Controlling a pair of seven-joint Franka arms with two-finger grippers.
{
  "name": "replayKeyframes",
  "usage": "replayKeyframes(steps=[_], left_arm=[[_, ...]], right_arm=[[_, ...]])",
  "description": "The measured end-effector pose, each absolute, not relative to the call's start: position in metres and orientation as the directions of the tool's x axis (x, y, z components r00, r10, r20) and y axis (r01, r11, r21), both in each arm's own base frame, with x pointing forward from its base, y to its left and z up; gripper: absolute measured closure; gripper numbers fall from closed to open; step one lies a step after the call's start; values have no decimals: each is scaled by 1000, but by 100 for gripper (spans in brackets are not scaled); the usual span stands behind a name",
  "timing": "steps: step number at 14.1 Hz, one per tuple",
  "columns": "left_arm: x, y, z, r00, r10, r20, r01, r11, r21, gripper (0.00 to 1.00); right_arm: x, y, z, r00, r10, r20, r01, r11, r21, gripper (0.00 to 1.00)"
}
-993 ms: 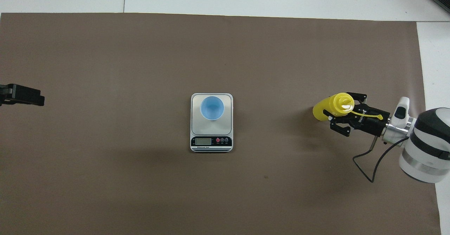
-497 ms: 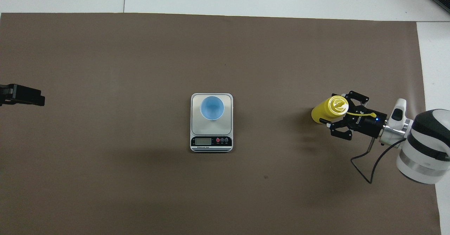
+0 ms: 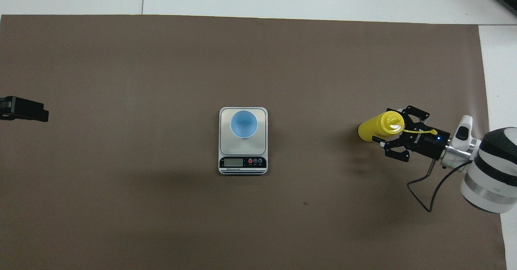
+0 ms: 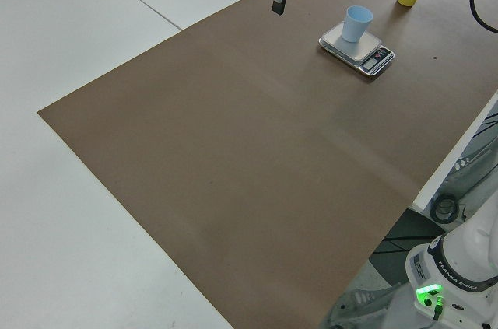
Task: Pour seasoning into cup on scale with both arms
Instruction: 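Open the right gripper and release the yellow bottle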
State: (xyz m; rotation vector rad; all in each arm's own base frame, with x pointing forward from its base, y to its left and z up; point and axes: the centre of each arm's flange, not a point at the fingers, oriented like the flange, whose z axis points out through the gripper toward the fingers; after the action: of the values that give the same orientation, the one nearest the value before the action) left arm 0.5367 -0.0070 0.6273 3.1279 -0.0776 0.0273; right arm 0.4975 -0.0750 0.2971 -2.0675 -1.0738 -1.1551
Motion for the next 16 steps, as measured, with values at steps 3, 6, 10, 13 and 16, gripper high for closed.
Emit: replayKeyframes(steps=[3,6,10,13,16], left_arm=[[537,-7,627,999,-49,18,-50,-999,12,0],[537,-7,627,999,-49,18,-50,-999,12,0],[537,-7,627,999,-49,18,-50,-999,12,0],[537,-7,627,999,-49,18,-50,-999,12,0],[537,-7,627,999,-49,18,-50,-999,12,0]], right_arm=[[491,-96,295,320,420,849,843,-535,-53,0],[483,-118,293,324,474,819,854,-518,-38,0],[470,-155,295,327,553,767,867,-498,-12,0],[463,-183,305,344,576,741,857,-515,3,0],[487,-200,352,396,654,644,855,-518,1,0]])
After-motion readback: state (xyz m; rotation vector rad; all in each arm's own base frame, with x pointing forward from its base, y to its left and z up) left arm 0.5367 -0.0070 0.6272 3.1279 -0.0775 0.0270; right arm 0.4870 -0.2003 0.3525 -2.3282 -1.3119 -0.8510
